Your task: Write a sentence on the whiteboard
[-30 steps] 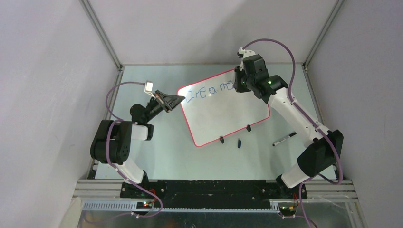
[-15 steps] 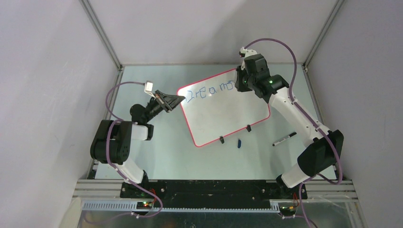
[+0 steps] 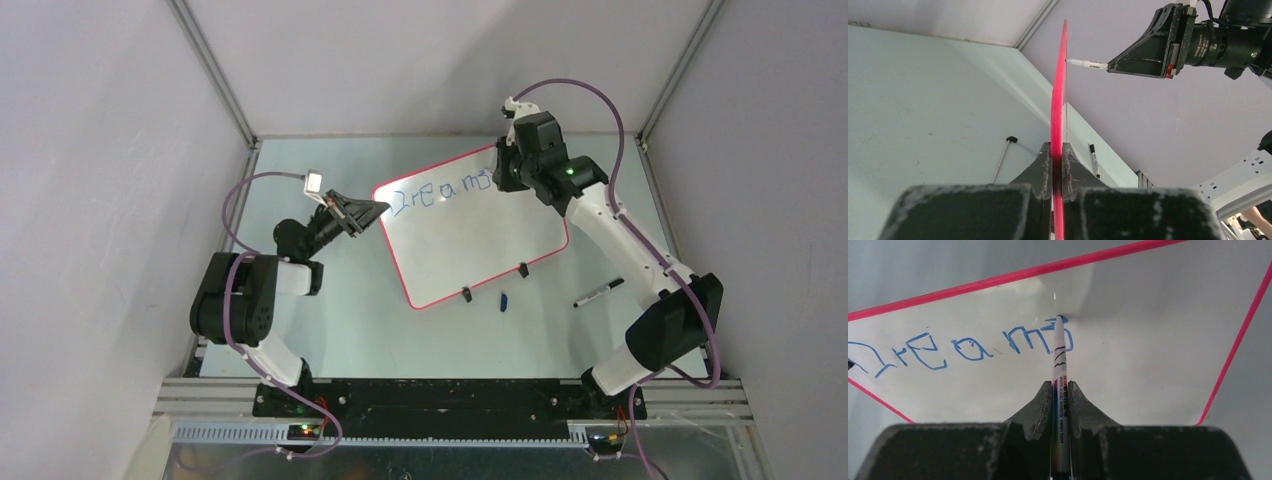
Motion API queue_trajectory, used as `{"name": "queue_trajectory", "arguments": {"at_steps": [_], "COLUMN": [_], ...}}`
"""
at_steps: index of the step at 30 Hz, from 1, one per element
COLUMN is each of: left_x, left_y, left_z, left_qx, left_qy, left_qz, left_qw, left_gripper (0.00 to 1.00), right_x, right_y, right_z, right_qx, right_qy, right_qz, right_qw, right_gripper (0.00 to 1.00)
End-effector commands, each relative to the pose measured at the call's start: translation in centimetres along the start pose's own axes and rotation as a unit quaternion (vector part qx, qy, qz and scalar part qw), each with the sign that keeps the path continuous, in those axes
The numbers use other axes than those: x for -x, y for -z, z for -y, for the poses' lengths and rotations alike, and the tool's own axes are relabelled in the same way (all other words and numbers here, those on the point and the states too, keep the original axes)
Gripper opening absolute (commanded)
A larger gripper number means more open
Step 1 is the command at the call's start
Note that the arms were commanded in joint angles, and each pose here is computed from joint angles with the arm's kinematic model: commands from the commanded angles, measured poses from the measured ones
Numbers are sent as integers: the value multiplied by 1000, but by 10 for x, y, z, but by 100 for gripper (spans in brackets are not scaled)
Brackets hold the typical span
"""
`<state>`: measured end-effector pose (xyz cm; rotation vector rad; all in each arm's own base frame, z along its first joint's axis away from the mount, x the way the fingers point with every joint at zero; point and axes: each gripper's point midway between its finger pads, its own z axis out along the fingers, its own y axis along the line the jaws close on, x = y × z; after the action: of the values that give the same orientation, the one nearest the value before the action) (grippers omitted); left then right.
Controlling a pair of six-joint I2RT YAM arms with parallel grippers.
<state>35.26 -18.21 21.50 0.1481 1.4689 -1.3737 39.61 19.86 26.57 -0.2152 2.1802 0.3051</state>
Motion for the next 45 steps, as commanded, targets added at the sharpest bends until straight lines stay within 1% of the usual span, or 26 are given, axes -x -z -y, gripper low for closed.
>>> {"name": "queue_trajectory", "arguments": {"at_steps": [1,21,33,37,40,45], "left_x": [1,1,2,1,1,2], "left_y": [-5,-5,-5,-4,-5,-5], "left_z": [19,20,20,20,20,20], "left_qx": [-42,-43,-42,-42,-42,-42], "left_qy": [-50,-51,-52,-52,-52,-52], "left_qz": [-8,-8,-7,-7,-7,-7], "left_qw": [998,998,998,998,998,998], "left_gripper": [0,0,0,0,0,0], "right_x": [21,0,-1,4,15,28], "right_y": [5,4,7,12,28,66], "right_z": [-16,-18,-3,-2,-9,-19], "right_qx": [24,27,-4,-3,14,45], "right_qy": [7,14,8,4,4,9], "right_qz": [30,-5,-7,4,31,83], "right_qw": [999,1000,1000,1000,999,995], "right_gripper": [0,0,0,0,0,0]}}
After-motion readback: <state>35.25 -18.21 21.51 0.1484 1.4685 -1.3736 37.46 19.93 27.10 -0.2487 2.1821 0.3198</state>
